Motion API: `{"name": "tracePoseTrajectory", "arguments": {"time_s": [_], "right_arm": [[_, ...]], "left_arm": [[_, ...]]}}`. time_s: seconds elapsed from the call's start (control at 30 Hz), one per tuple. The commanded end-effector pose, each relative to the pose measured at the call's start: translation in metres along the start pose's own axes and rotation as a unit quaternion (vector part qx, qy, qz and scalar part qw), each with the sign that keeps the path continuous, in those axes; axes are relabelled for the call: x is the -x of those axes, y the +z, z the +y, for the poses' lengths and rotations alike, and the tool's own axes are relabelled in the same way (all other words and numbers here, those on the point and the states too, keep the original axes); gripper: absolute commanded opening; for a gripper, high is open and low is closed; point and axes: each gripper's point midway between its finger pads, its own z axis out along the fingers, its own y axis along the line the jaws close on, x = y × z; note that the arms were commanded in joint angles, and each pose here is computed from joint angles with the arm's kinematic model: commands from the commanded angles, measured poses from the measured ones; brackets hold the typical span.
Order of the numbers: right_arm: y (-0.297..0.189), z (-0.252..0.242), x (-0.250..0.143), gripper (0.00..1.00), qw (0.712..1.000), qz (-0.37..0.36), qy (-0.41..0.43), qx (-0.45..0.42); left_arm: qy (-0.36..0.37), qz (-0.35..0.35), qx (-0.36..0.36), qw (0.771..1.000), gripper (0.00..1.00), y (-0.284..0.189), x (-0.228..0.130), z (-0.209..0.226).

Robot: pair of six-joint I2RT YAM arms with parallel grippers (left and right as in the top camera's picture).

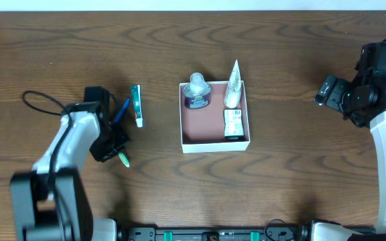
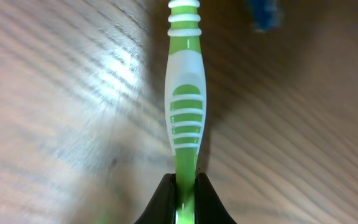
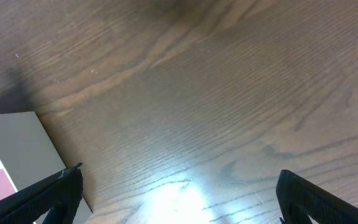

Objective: Pack container
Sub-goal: 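Carry the toothbrush with the left gripper into the box front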

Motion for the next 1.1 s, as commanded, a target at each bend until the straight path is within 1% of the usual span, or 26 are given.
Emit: {"name": "tracePoseTrajectory", "arguments": {"time_s": [0.0,0.07,0.13,0.23,0.3,0.37,0.4,0.43,0.47,0.5,0.57,0.63,0.7,0.77,0.8,0.87,0.93,1.07], "right_arm": [[-0.001,-0.002,0.003,0.99,1.0,-0.004,0.004,-0.002],[-0.001,-0.002,0.003,0.99,1.0,-0.004,0.004,-0.002],[-0.001,-0.002,0.003,0.99,1.0,-0.004,0.003,-0.002],[-0.001,-0.002,0.003,0.99,1.0,-0.004,0.004,-0.002],[-0.001,-0.002,0.003,0.99,1.0,-0.004,0.004,-0.002],[-0.001,-0.002,0.003,0.99,1.0,-0.003,0.004,-0.002],[-0.001,-0.002,0.003,0.99,1.0,-0.004,0.003,-0.002],[-0.001,-0.002,0.003,0.99,1.0,-0.004,0.003,-0.002],[-0.001,-0.002,0.003,0.99,1.0,-0.004,0.004,-0.002],[-0.001,-0.002,0.003,0.99,1.0,-0.004,0.004,-0.002],[-0.001,-0.002,0.003,0.99,1.0,-0.004,0.004,-0.002],[-0.001,-0.002,0.003,0.99,1.0,-0.004,0.004,-0.002],[-0.001,-0.002,0.003,0.99,1.0,-0.004,0.004,-0.002],[-0.001,-0.002,0.003,0.99,1.0,-0.004,0.003,-0.002],[-0.001,-0.002,0.003,0.99,1.0,-0.004,0.004,-0.002],[-0.001,-0.002,0.003,0.99,1.0,-0.004,0.003,-0.002],[-0.001,-0.002,0.003,0.99,1.0,-0.004,0.004,-0.002],[-0.001,-0.002,0.003,0.99,1.0,-0.004,0.004,-0.002]], "left_arm": [[0.043,-0.056,-0.033,0.997,0.06,-0.034,0.006,-0.01],[0.09,-0.079,-0.07,0.99,0.06,-0.052,0.001,-0.024],[0.145,-0.107,-0.104,0.978,0.06,-0.071,-0.005,-0.039],[0.245,-0.157,-0.15,0.945,0.06,-0.097,-0.017,-0.067],[0.31,-0.191,-0.175,0.915,0.06,-0.113,-0.026,-0.087],[0.397,-0.221,-0.196,0.869,0.06,-0.127,-0.04,-0.108],[0.457,-0.235,-0.2,0.834,0.06,-0.131,-0.05,-0.119],[0.504,-0.246,-0.198,0.804,0.06,-0.134,-0.058,-0.127],[0.554,-0.256,-0.194,0.768,0.06,-0.135,-0.066,-0.136],[0.598,-0.263,-0.189,0.733,0.06,-0.135,-0.075,-0.143],[0.662,-0.271,-0.183,0.675,0.06,-0.134,-0.089,-0.157],[0.702,-0.275,-0.18,0.631,0.06,-0.13,-0.101,-0.169],[0.729,-0.274,-0.179,0.601,0.06,-0.124,-0.11,-0.181],[0.744,-0.269,-0.18,0.585,0.06,-0.116,-0.115,-0.191],[0.747,-0.266,-0.179,0.582,0.06,-0.111,-0.116,-0.196],[0.749,-0.26,-0.181,0.582,0.06,-0.102,-0.117,-0.203],[0.746,-0.251,-0.185,0.588,0.06,-0.092,-0.117,-0.211],[0.752,-0.237,-0.183,0.587,0.06,-0.076,-0.119,-0.22]]}}
